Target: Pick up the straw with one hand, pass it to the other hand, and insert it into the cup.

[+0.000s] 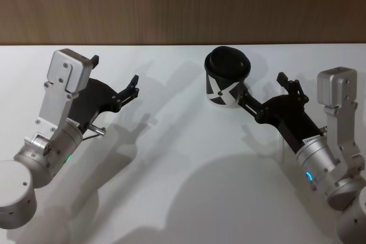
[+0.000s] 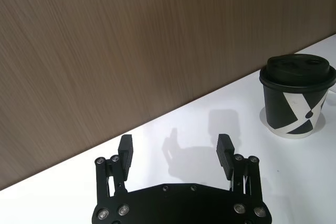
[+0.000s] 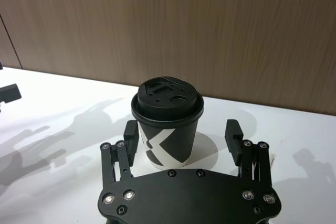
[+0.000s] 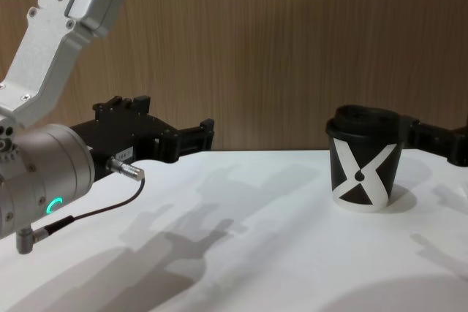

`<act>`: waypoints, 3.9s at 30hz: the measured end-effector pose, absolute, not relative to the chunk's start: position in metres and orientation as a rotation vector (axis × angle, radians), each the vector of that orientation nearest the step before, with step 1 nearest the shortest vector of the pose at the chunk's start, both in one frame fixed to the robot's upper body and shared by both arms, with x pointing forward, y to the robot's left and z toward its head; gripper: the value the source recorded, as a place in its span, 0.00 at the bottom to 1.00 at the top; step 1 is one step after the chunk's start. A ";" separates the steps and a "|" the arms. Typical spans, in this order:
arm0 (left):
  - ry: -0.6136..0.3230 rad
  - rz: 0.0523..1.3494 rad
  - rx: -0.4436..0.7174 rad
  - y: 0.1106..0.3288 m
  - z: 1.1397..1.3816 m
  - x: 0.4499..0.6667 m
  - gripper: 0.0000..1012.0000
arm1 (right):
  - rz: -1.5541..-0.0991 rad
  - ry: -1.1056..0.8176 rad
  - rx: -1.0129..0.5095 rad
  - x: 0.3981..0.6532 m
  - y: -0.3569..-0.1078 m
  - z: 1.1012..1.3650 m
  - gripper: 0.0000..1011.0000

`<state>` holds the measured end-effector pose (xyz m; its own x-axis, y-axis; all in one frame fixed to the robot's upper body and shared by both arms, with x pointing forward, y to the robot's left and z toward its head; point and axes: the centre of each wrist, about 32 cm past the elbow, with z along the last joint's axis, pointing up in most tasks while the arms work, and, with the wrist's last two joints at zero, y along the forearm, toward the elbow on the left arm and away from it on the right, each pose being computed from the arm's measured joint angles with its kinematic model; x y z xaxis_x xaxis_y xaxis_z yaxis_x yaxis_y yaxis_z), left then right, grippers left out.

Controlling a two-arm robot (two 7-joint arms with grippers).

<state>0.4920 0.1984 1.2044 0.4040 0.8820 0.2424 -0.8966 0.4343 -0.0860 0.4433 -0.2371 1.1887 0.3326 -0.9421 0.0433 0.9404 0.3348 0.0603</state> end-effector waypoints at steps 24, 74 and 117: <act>-0.268 1.124 0.061 0.198 1.204 0.492 0.99 | -1.229 -0.075 0.026 0.443 -0.237 1.189 0.99; -0.268 1.124 0.061 0.198 1.204 0.492 0.99 | -1.322 -0.080 -0.039 0.446 -0.244 1.191 0.99; -0.268 1.124 0.061 0.198 1.204 0.492 0.99 | -1.334 0.114 -0.275 0.433 -0.260 1.189 0.99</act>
